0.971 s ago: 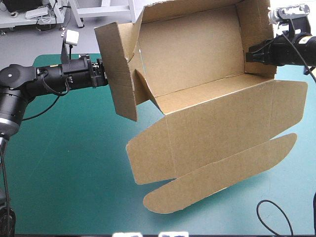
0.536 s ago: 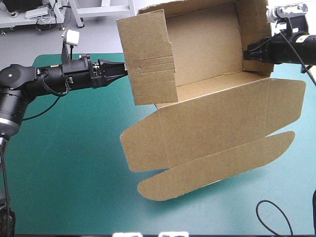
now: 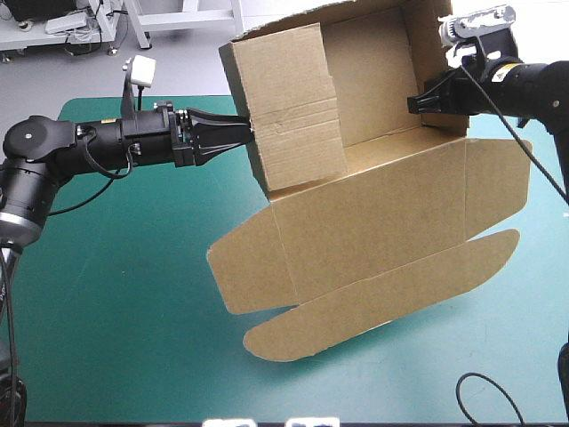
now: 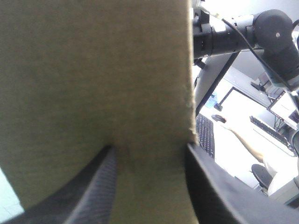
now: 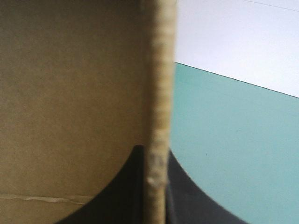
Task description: Fold the box
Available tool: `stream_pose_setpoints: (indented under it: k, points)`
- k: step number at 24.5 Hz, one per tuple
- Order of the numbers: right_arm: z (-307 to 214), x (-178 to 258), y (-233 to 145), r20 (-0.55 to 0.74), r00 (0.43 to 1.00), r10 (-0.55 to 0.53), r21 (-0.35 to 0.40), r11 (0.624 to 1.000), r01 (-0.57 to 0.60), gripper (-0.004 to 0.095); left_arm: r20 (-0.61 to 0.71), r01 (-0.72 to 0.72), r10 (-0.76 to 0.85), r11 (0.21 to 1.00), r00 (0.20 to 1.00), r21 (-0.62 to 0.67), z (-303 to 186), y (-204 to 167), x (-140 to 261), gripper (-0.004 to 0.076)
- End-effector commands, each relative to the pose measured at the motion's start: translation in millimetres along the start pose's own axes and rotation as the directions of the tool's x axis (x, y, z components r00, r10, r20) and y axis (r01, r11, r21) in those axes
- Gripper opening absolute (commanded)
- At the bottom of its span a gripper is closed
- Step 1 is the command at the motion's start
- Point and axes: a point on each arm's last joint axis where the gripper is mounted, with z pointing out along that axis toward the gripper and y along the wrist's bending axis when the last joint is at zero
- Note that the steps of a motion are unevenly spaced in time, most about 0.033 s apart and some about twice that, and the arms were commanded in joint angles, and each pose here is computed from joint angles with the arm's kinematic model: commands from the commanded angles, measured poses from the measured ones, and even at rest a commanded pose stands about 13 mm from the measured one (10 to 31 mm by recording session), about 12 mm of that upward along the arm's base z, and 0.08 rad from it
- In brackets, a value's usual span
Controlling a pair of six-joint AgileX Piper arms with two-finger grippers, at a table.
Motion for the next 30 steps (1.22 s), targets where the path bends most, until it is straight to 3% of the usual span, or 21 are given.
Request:
stream_pose_setpoints:
  k: [1,6,10,13,18,26,30]
  points:
    - [-22.3,-17.0,13.7,0.143,0.989,0.034,-0.036,0.999,-0.029,-0.0016,0.091,-0.033,0.022,0.992,0.996,0.119,-4.4,-31.4,-15.5,0.049]
    - [-21.8,-19.1,17.5,0.161,0.986,0.043,-0.046,0.998,-0.037,-0.0016,0.098,-0.041,0.032,0.995,0.995,0.088,-4.5,-30.4,-17.7,0.0511]
    - [-18.0,-22.5,29.3,0.183,0.982,0.042,-0.02,0.999,-0.039,-0.0016,0.109,-0.044,0.054,0.994,0.993,-0.1,-6.7,-21.2,-26.8,0.051]
    - [-8.5,-22.2,38.2,0.171,0.984,0.055,-0.046,0.998,-0.048,-0.0016,0.078,-0.051,0.071,0.971,0.994,-0.234,-5.3,-19.9,-31.8,0.051]
    - [7.0,-21.7,55.2,0.153,0.986,0.058,-0.097,0.994,-0.044,-0.0016,0.008,-0.076,0.095,0.841,0.995,-0.535,8.0,-8.9,-27.4,0.0505]
    - [17.3,-20.5,64.8,0.133,0.987,0.094,-0.151,0.986,-0.074,-0.0017,-0.033,-0.055,0.045,0.685,0.998,-0.726,19.4,-3.8,-16.3,0.0398]
    - [17.2,-20.8,65.4,0.136,0.986,0.093,-0.157,0.985,-0.071,-0.0017,-0.075,-0.055,-0.006,0.621,0.997,-0.782,15.9,3.1,-9.5,0.0398]
